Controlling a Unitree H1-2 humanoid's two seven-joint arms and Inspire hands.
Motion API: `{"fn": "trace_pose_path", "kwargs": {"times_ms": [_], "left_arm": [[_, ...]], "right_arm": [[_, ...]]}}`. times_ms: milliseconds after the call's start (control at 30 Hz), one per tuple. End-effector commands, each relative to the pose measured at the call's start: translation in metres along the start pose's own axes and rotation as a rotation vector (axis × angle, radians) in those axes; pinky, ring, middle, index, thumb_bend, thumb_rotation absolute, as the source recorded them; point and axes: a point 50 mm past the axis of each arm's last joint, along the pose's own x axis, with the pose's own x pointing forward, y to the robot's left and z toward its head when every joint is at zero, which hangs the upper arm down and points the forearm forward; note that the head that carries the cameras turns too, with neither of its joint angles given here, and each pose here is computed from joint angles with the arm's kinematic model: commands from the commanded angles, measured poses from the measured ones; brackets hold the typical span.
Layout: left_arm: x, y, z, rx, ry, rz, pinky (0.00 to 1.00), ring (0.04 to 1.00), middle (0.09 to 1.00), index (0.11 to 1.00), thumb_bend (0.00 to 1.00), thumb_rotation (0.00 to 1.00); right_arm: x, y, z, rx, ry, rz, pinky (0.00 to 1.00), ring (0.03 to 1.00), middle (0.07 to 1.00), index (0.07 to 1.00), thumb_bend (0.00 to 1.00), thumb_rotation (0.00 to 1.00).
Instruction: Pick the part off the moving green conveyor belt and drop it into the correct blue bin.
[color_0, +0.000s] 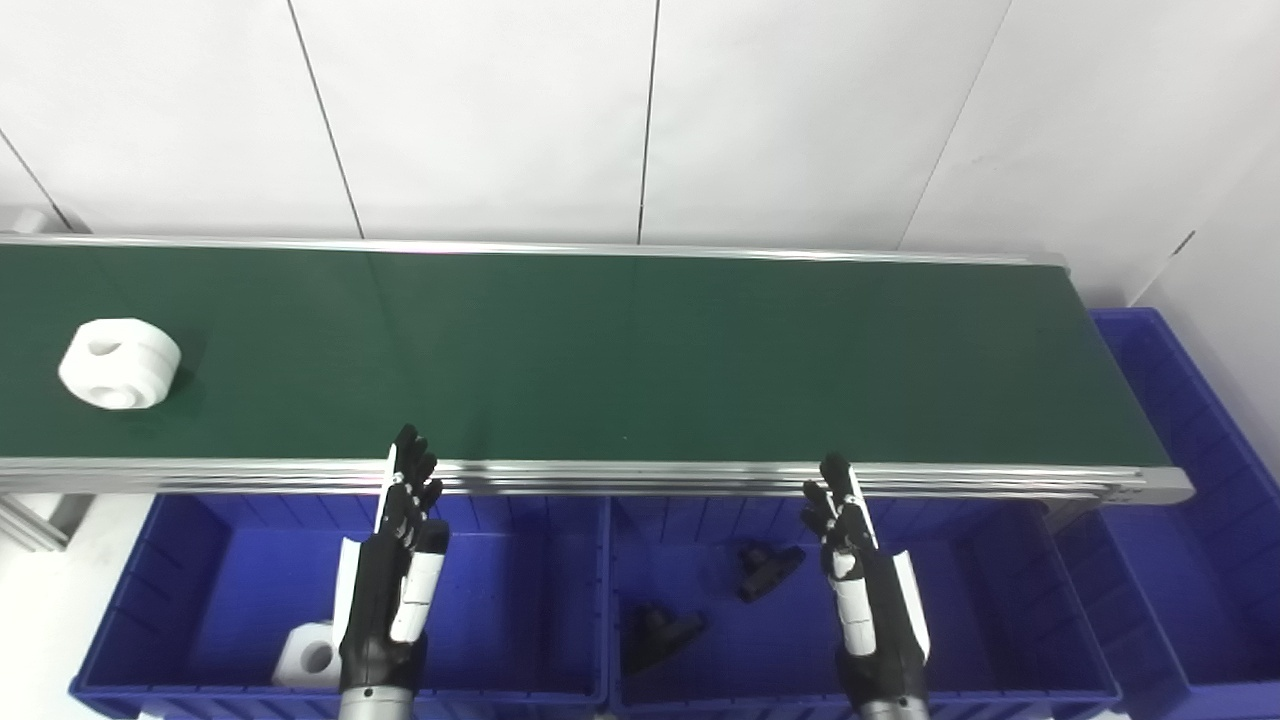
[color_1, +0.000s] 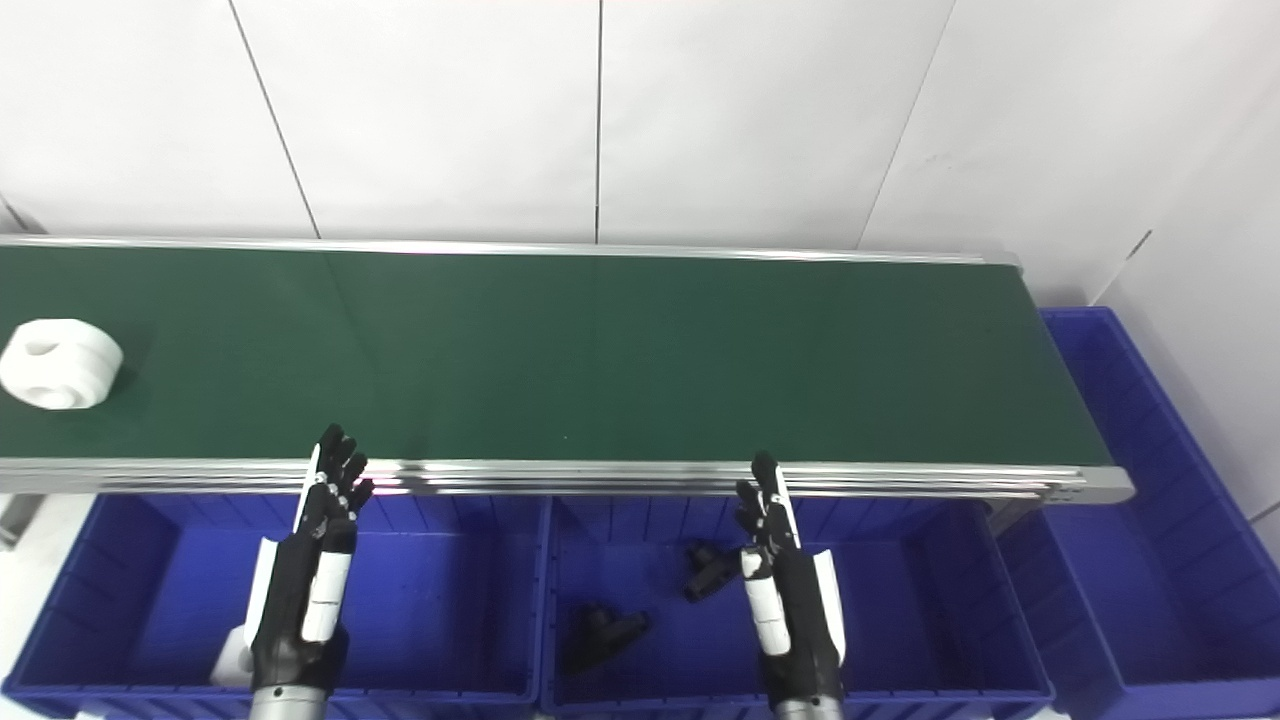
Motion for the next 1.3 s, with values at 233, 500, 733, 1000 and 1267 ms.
{"fn": "trace_pose_path", "kwargs": {"times_ms": [233,500,733,1000,1267], "left_arm": [[0.002,-0.004,0.009,-0.007,-0.060,-0.011,0.95,0.970,0.986,0.988,0.59,0.89],[0.000,-0.009,0.001,0.001,-0.060,-0.002,0.92,0.953,0.965,0.966,0.59,0.86],[-0.003,-0.022,-0.009,0.032,-0.028,-0.020,0.92,0.940,0.960,0.964,0.66,0.88],[-0.003,-0.038,-0.014,0.027,-0.015,-0.018,0.91,0.926,0.959,0.962,0.66,0.87],[-0.004,-0.045,-0.018,0.037,-0.008,-0.012,0.91,0.936,0.961,0.955,0.61,0.84]], "right_arm": [[0.003,-0.001,0.013,-0.012,-0.069,0.014,0.94,0.960,0.996,1.000,0.85,0.97],[-0.002,-0.008,0.006,-0.030,-0.064,0.016,0.94,0.953,0.992,1.000,0.84,0.97],[-0.005,-0.022,-0.005,-0.006,-0.062,0.006,0.93,0.954,0.986,1.000,0.88,0.96],[-0.008,-0.038,-0.015,-0.019,-0.052,0.006,0.94,0.960,0.987,1.000,0.89,0.98],[-0.009,-0.045,-0.022,-0.038,-0.067,0.018,0.96,0.972,1.000,1.000,0.88,1.00]]}}
